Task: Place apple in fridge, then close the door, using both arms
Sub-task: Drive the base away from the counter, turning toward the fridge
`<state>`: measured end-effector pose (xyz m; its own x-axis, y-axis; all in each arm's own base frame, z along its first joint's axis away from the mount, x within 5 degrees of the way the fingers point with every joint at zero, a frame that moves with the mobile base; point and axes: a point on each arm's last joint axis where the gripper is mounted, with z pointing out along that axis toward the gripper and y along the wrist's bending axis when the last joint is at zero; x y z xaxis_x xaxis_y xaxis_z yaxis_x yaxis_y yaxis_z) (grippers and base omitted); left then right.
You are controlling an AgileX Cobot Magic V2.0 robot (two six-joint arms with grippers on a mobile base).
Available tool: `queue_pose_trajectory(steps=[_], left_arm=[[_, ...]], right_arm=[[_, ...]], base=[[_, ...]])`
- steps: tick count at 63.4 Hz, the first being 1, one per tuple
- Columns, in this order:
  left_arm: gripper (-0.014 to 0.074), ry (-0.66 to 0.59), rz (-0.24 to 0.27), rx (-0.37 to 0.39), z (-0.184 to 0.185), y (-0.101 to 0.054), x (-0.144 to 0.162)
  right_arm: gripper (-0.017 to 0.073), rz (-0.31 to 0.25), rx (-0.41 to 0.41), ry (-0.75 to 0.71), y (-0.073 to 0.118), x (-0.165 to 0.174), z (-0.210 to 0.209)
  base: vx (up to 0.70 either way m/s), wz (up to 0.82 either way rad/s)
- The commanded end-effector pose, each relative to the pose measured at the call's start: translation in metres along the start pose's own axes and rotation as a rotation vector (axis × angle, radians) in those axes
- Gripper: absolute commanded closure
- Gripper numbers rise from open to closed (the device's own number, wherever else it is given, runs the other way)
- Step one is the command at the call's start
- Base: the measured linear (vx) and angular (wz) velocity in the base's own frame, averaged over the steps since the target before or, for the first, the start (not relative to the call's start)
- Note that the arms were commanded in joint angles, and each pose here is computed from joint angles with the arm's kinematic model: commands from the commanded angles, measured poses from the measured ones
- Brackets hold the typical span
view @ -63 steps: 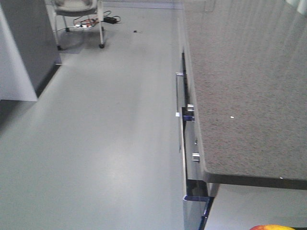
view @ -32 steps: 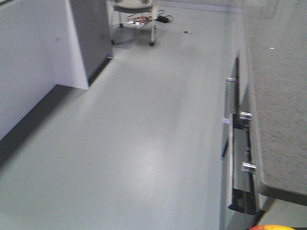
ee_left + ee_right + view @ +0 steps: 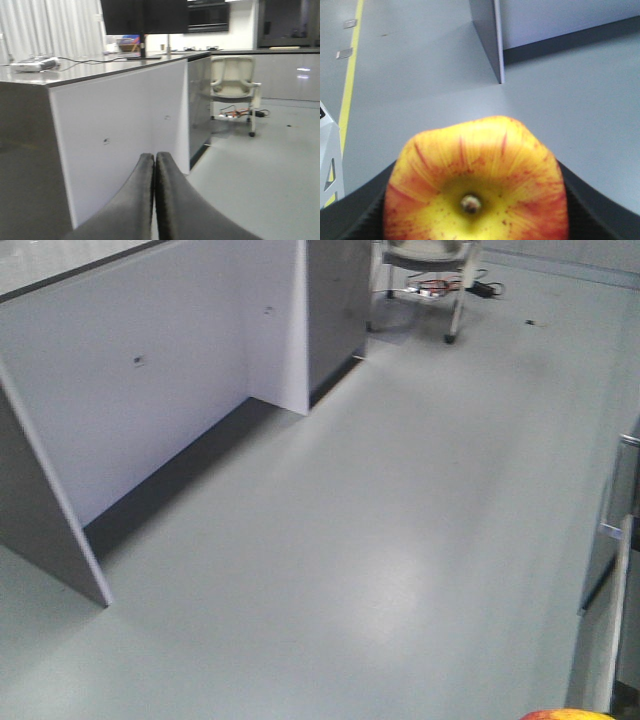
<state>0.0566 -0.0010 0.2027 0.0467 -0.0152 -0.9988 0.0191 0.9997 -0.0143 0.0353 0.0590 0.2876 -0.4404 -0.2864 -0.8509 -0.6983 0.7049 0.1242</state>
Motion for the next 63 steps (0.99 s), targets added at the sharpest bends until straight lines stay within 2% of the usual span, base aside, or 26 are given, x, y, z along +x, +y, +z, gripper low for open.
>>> queue_pose_trajectory(steps=[1,63], left_arm=[[0.06,-0.066,-0.005,0.006,-0.0008,-0.0005,0.0],[0.06,-0.066,-0.005,0.006,-0.0008,-0.0005,0.0]], right_arm=[[0.0203,0.009,0.001,-0.077,0.0006,-0.0119,-0.0031],[0.0203,0.009,-0.001,-0.077,0.0007,-0.0119,-0.0031]], base=[[-0.04,0.44],[-0.01,0.5]])
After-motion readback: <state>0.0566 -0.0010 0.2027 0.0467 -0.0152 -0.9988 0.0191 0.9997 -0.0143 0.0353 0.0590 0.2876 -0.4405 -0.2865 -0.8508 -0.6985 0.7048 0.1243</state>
